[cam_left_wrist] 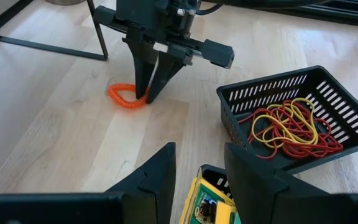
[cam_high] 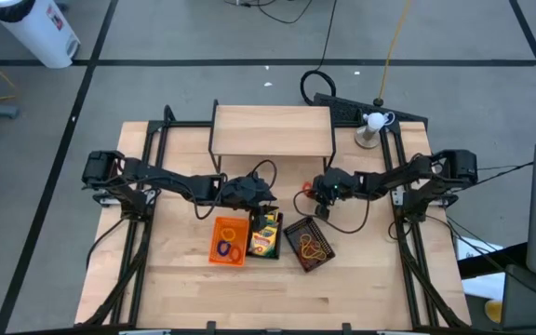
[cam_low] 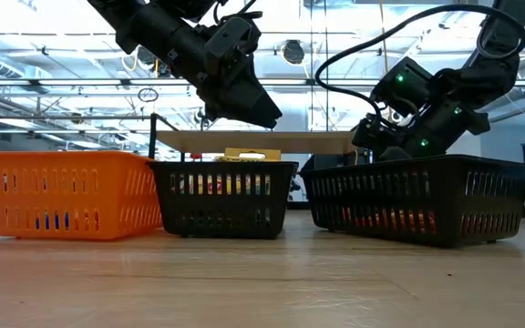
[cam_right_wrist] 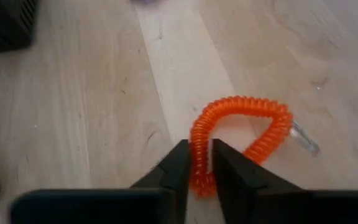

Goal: Pick & Place Office Desk Supplies
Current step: Put the orange keychain into the orange bin

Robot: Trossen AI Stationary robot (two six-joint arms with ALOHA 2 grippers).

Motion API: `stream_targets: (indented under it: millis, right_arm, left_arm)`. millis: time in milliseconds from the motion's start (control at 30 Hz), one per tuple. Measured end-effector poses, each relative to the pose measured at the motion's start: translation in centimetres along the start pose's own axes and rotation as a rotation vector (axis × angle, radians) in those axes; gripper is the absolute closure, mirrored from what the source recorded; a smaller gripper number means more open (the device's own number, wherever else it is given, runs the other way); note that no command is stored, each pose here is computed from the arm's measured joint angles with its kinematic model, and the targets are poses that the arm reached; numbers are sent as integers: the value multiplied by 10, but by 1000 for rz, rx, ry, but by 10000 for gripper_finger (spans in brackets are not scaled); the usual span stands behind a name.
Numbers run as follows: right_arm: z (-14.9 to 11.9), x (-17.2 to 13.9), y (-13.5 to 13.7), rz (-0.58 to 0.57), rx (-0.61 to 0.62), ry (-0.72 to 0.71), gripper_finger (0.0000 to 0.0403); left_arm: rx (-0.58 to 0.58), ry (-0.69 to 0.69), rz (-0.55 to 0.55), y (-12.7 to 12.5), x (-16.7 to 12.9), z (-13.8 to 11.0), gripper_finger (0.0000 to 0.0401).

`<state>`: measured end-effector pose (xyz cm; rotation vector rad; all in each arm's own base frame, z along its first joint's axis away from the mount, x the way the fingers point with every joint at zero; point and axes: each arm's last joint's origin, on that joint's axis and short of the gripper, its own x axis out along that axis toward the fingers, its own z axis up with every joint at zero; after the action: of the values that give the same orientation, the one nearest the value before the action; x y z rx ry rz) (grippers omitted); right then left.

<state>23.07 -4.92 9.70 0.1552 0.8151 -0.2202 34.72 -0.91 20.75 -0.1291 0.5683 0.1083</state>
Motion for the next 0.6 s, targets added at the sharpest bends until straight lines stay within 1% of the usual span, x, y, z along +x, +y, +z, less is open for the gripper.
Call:
stream_targets:
  millis: [33,100,200,367,433,533,600]
  right_arm:
    - [0,0,-1,0,3,0,372]
    - [0,0,-2,0,6,-3,388]
    - [2,0,-4,0,30,-24,390]
    - [10,-6,-3,8,29,-99,399]
    - [15,-13,-3,8,24,-133,401]
    - [27,-28,-2,10,11,-222,402]
    - [33,-39,-1,29,2,-267,402]
  left_arm:
    - [0,0,0,0,0,0,263]
    - [0,0,0,0,0,0,263]
    - [0,0,0,0,0,0,263]
    - [17,0,0,0,0,0,263]
    - [36,-2,0,0,0,0,263]
    - [58,-14,0,0,0,1,263]
    - [69,-35,9,0,0,3,263]
